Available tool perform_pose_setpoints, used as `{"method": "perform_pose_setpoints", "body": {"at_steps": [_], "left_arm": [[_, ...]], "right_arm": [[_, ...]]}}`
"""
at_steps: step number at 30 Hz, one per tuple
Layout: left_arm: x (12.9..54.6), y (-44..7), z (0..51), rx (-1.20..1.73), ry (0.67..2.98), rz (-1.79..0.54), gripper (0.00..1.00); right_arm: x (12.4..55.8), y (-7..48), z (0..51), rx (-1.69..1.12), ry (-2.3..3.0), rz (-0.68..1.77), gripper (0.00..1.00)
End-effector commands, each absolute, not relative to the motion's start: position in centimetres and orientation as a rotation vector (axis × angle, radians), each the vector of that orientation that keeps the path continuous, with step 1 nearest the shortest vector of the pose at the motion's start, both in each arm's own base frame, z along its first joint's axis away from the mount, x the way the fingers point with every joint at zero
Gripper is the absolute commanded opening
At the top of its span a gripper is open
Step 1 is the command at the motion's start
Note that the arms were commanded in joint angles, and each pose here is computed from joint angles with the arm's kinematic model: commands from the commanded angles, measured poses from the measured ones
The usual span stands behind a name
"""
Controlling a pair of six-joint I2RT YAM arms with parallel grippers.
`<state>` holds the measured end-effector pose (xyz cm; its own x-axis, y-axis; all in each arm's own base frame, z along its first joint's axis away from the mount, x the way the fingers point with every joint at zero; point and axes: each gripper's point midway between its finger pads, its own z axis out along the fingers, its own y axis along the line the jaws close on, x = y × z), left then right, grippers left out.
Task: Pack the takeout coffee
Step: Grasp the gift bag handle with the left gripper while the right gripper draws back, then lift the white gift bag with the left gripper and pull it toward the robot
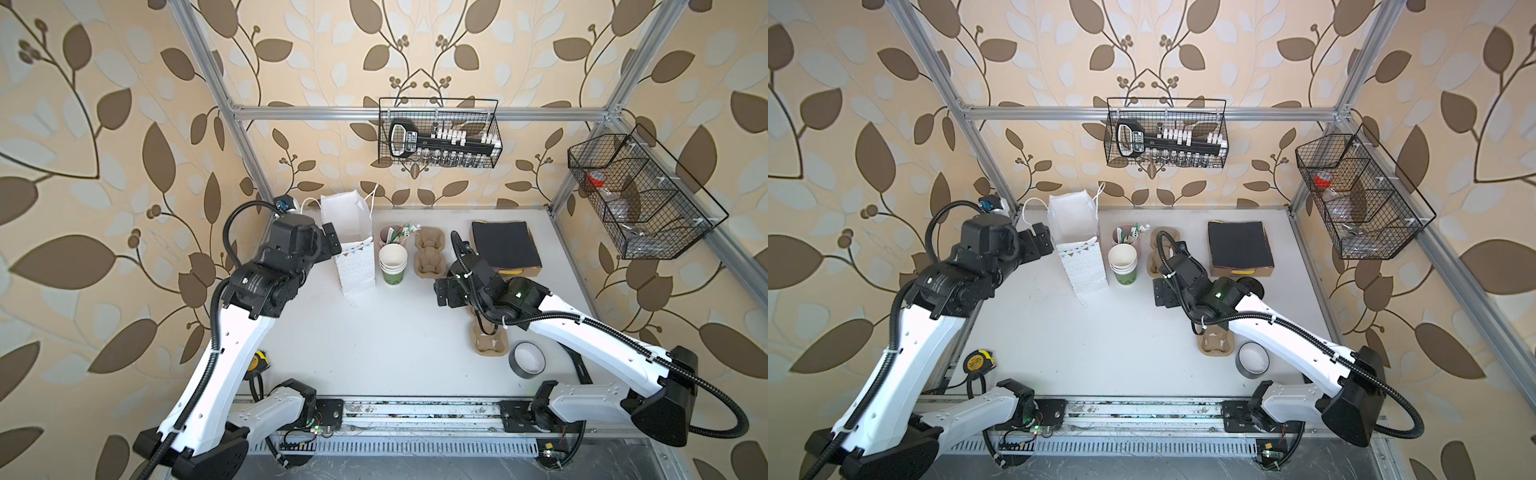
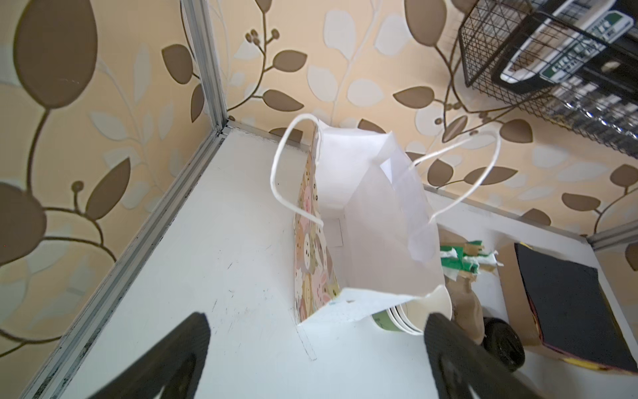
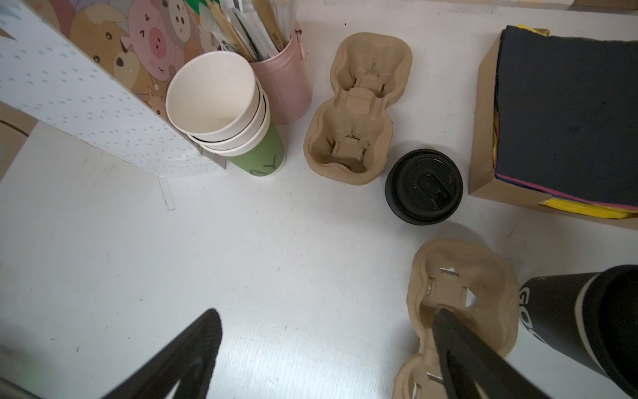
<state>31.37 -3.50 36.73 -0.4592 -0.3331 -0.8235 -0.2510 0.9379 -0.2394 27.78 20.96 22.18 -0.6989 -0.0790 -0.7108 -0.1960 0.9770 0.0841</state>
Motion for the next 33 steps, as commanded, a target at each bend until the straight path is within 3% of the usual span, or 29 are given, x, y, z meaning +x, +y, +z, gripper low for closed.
{"method": "perform_pose_setpoints", "body": {"at_steps": [1, 17, 20, 26, 33], "left_arm": [[32.2, -4.0, 34.3, -0.468, 2.209, -0.167, 0.98], [37.8, -3.8, 31.0, -0.549, 2.320, -0.136, 0.80], [38.9, -3.7, 29.8, -0.551, 2.362, -0.098, 0.70], [39.6, -3.6, 28.6, -0.557, 2.386, -0.074, 0.62], [40.1, -3.4, 28.0, -0.560, 2.401, -0.043, 0.44]], "right_arm": [[26.8, 19.2, 23.7, -0.180, 2.306, 0.143, 0.98], [23.2, 17.6, 25.7, -0.203, 2.240, 0.141, 0.99], [22.9, 17.5, 25.9, -0.208, 2.235, 0.137, 0.99], [22.5, 17.5, 26.1, -0.217, 2.229, 0.141, 1.00], [22.3, 17.8, 26.1, -0.228, 2.227, 0.148, 1.00]]}}
